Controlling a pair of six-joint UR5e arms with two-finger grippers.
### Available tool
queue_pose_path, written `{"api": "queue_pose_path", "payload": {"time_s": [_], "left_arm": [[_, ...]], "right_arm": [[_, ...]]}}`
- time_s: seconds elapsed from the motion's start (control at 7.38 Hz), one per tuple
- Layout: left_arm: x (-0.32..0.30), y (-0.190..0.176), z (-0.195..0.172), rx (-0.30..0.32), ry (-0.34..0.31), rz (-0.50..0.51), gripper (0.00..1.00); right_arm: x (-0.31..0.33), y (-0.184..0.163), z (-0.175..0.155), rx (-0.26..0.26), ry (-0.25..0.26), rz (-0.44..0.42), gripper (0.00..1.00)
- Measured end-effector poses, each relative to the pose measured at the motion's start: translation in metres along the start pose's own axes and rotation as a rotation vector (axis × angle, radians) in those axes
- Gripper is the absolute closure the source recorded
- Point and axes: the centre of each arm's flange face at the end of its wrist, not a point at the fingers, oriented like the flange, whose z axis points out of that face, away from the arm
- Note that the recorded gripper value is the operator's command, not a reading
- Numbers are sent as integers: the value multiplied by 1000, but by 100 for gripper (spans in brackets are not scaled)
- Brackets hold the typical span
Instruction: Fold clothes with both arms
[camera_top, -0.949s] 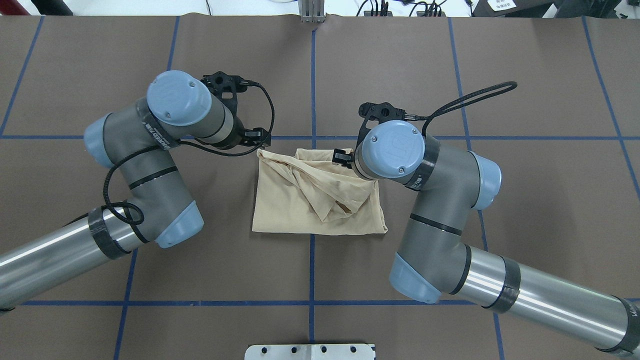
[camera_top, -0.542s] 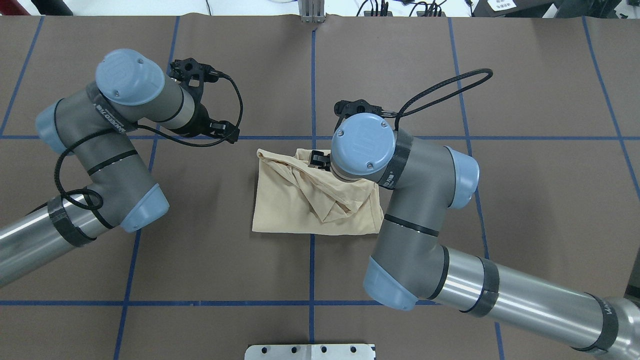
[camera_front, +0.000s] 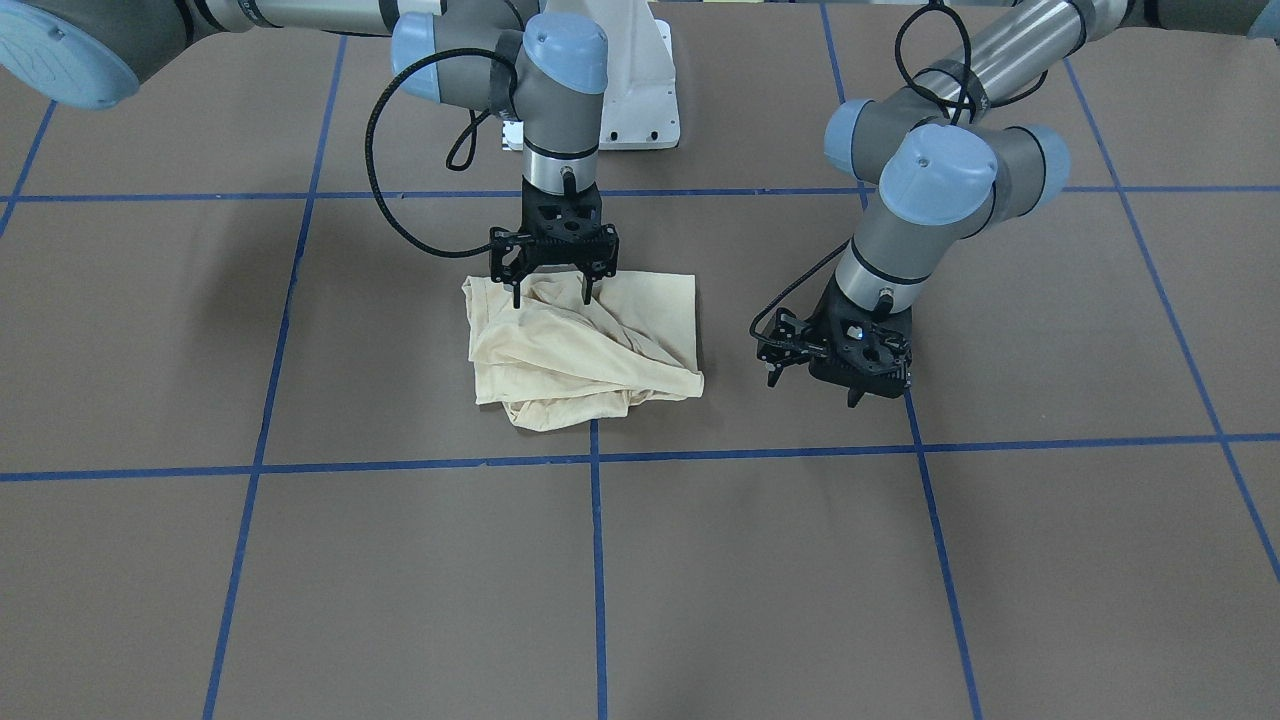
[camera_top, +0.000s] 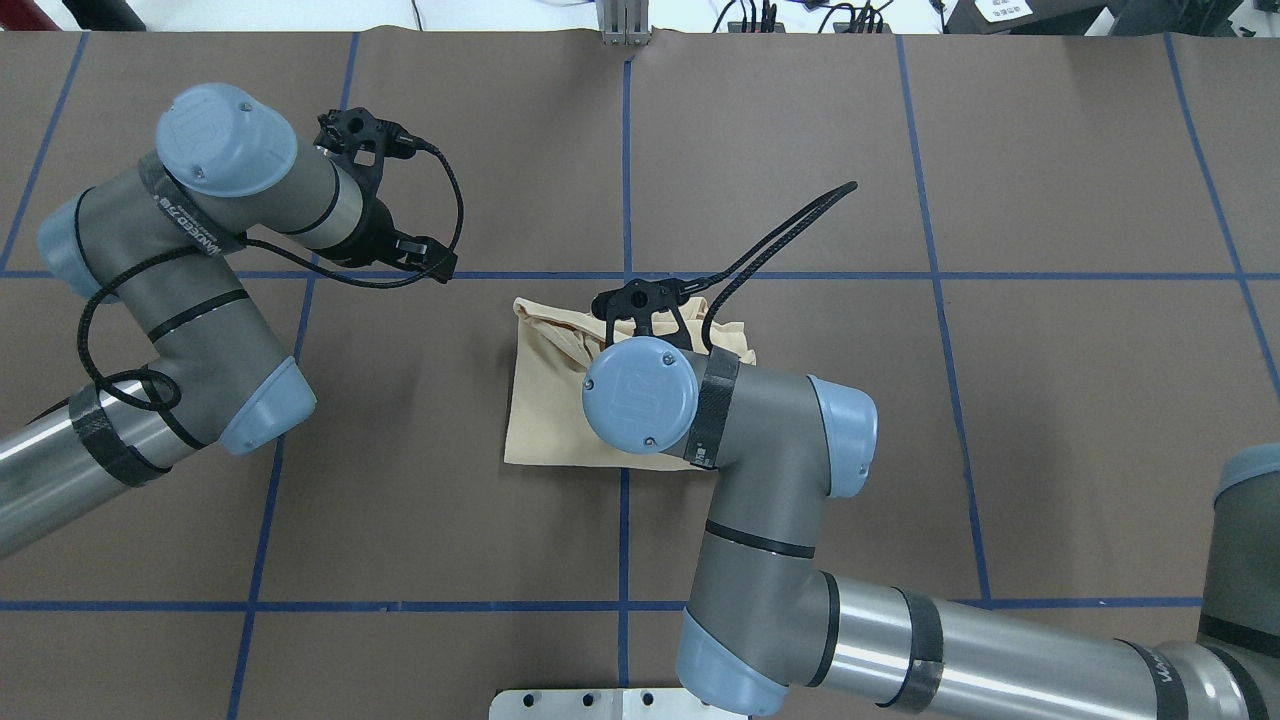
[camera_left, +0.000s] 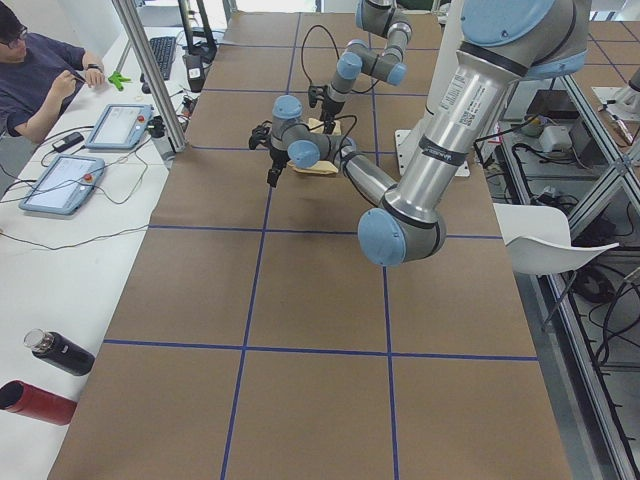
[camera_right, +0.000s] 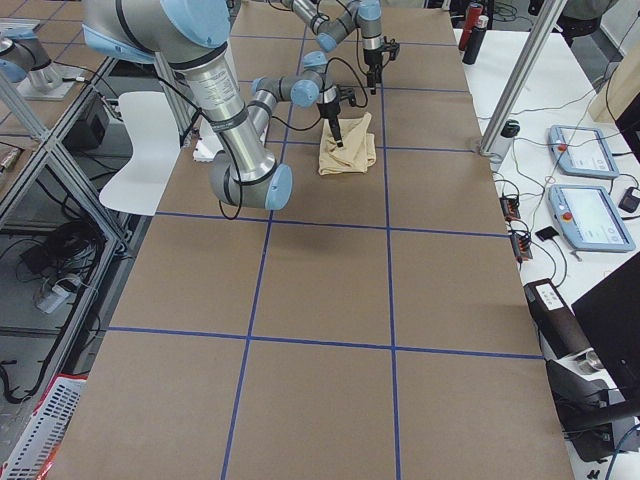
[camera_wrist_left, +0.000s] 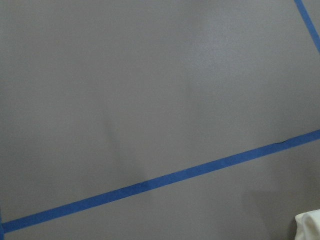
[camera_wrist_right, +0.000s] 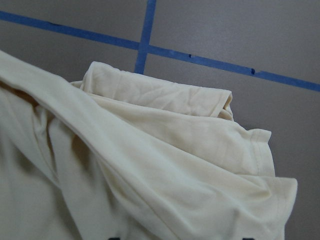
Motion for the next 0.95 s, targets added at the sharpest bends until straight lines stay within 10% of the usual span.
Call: {"api": "queue_pose_path", "payload": {"time_s": [0.14,0.68,0.81,0.95], "left_arm": [[0,0,0,0,0,-2,0],[-1,1,0,-1,-1,-8,0],[-1,1,0,-1,-1,-9,0],[-1,1,0,-1,-1,-11,0]], "right_arm": [[0,0,4,13,18,-41,100],[16,-24,13,109,104,-170,100],[23,-38,18,121,128,-180,83],[27,-56,28,134,150,-184,1]]}}
